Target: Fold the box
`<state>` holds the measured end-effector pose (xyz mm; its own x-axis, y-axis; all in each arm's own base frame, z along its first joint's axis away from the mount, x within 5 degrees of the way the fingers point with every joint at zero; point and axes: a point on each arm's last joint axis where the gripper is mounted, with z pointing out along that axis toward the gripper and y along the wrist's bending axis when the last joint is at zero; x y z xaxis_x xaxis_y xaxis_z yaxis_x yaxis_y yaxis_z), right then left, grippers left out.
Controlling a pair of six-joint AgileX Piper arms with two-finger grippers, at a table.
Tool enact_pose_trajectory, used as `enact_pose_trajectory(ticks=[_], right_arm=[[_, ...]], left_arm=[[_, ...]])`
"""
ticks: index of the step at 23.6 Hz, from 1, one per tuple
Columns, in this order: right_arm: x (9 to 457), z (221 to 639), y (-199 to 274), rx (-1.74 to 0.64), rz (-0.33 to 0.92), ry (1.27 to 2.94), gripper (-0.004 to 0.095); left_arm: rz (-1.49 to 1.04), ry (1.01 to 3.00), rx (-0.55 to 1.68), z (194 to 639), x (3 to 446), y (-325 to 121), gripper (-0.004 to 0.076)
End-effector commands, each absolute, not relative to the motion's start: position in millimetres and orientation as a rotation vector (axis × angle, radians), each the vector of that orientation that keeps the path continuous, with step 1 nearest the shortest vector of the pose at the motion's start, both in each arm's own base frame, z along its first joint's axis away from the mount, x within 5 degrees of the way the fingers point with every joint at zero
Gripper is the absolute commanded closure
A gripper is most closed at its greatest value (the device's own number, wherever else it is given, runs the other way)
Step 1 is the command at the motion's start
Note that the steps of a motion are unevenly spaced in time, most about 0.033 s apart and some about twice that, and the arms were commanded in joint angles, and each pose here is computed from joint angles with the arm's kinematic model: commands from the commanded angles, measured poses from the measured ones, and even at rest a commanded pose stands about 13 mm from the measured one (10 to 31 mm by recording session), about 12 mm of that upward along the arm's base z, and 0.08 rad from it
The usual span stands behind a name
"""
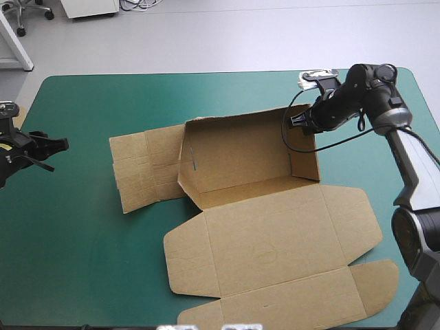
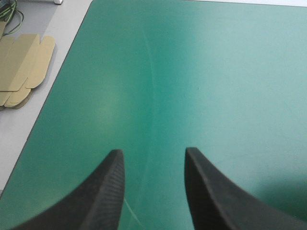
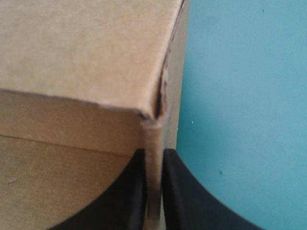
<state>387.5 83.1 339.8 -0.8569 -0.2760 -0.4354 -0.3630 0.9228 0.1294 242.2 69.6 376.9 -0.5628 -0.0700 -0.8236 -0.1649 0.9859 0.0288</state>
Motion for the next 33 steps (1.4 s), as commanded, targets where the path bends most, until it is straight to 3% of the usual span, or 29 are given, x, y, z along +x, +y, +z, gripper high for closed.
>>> enact_pose_trajectory(ticks=[1,2,4,10,17,24,30,33], right_arm=[[391.5,353.3,84.6,-0.449,0.313,2.596,0.0637],[394.9,357.2,85.2,-0.434,0.314,2.55,0.0517],[399.3,365.0,85.8,-0.425,0.308,2.48,0.0425],[391.8,387.4,84.2,-0.436,0.291,2.408,0.0426],[336.2,439.3,75.0,-0.413,0.272,2.223,0.0457],[310.4,412.8,83.1,-0.436,0.269,2.227,0.0459],[320.7,378.7,91.0,-0.425,0.235,2.173,0.0452],[331.5,364.7,93.3,-0.471,0.208,2.194,0.0344]], left_arm=[[0.13,2.077,-0.153,392.1,244.1,66.8,0.0431],[0.121,2.078,-0.156,391.4,245.3,66.7,0.0431],[0.119,2.083,-0.154,389.0,248.3,67.5,0.0431],[0.125,2.095,-0.136,386.1,251.3,68.2,0.0431],[0.123,2.102,-0.135,385.5,251.1,68.1,0.0431],[0.116,2.104,-0.138,385.3,251.1,67.7,0.0431],[0.117,2.109,-0.136,385.0,250.9,67.7,0.0431],[0.117,2.109,-0.136,385.0,250.9,67.7,0.0431]])
